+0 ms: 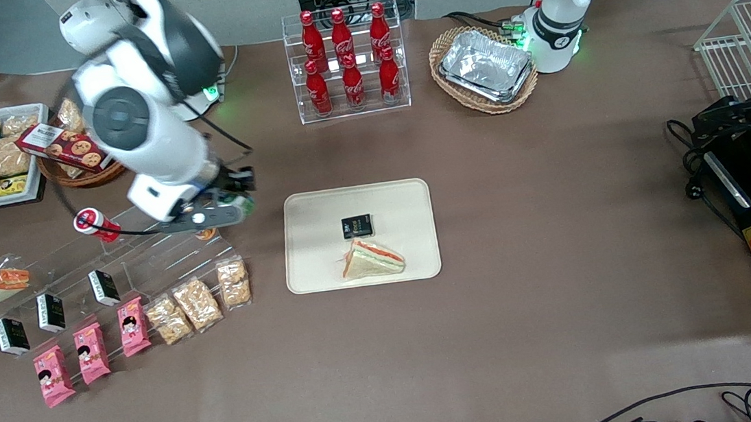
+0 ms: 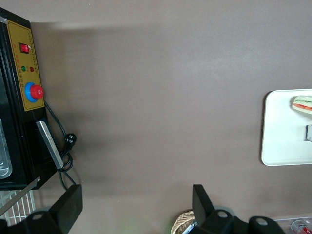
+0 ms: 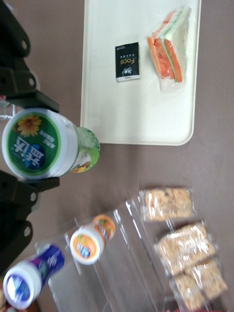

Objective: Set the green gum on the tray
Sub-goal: 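Carry the green gum bottle over to the white tray, then lower the bottle onto the tray beside the tissue pack and release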

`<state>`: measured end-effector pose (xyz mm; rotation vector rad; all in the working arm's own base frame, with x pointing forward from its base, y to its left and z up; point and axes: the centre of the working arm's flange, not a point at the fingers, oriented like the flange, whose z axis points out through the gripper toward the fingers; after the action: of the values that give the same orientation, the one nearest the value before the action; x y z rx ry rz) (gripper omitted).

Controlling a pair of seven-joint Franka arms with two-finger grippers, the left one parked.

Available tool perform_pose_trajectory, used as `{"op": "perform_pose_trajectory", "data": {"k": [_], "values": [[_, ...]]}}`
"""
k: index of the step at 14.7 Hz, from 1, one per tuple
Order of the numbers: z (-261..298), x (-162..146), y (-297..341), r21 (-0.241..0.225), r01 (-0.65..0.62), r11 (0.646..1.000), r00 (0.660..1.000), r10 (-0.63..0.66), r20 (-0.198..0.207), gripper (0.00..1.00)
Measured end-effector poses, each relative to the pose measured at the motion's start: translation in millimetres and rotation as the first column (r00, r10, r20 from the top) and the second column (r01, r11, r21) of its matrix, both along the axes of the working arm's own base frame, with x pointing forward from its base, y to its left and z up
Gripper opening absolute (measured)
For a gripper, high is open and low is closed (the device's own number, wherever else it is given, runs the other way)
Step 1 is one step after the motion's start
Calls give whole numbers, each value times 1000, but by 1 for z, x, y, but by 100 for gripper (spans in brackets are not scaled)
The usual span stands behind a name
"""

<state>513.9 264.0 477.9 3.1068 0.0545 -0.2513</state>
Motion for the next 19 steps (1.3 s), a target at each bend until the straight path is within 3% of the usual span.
{"op": "perform_pose_trajectory", "data": {"k": [5, 9, 15, 19], "values": [[-86, -34, 61, 2, 30, 1000, 998, -30, 58, 59], [-135, -37, 87, 5, 13, 1000, 996, -14, 85, 59], [-203, -41, 90, 13, 12, 1000, 992, -14, 124, 59], [-219, -47, 89, 11, 8, 1000, 992, -10, 127, 59]]}}
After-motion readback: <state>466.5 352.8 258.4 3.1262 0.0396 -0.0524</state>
